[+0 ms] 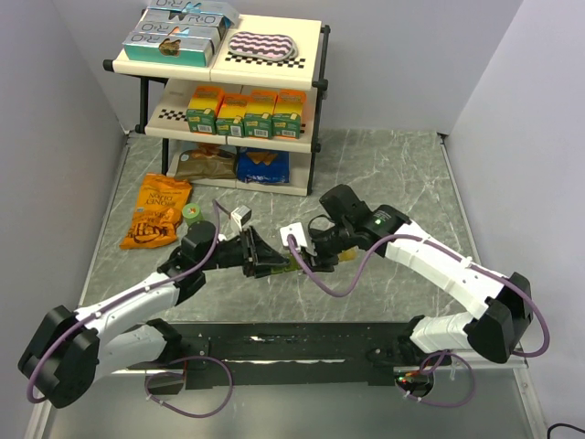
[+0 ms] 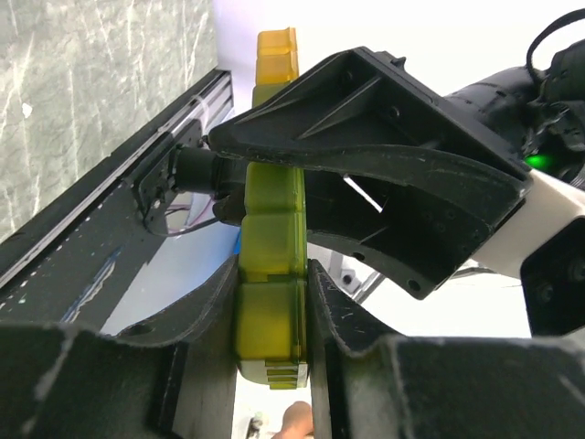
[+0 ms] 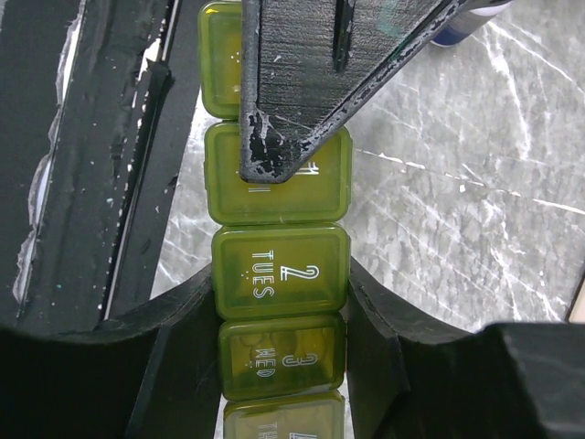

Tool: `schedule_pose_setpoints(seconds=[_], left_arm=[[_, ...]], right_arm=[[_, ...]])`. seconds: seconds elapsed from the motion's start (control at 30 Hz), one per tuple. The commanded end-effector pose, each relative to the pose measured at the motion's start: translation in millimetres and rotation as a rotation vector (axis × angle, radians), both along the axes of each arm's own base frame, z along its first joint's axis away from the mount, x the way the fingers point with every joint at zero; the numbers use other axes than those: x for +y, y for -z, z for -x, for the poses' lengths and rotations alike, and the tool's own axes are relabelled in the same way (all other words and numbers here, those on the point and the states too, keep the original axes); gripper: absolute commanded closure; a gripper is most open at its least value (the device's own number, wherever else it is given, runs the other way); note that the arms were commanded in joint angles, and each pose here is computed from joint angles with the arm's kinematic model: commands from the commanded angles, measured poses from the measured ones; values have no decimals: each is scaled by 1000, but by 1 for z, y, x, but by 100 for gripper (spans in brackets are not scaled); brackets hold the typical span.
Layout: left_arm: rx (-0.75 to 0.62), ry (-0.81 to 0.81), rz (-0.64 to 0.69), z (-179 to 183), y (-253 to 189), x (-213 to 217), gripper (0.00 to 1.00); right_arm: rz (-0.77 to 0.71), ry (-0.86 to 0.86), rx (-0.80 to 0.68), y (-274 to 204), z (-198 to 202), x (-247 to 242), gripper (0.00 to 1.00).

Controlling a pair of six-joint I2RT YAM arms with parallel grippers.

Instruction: Sort the pills into containers

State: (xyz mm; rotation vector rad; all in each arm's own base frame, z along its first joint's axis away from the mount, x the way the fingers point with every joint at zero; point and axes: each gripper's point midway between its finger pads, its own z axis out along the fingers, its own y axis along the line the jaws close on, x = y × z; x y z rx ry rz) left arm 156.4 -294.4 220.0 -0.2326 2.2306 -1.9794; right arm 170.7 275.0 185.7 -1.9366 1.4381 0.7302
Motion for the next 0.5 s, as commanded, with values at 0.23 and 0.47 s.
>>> schedule_pose_setpoints(seconds=[0.23,0.47], left_arm=[[-449,1,-248,-24,-17,9,14],[-697,-26,-359,-24,-30,30,1]], right_arm=[[-82,-50,203,-24,30,0,87],[-134,-27,290,-28,35,-6,89]])
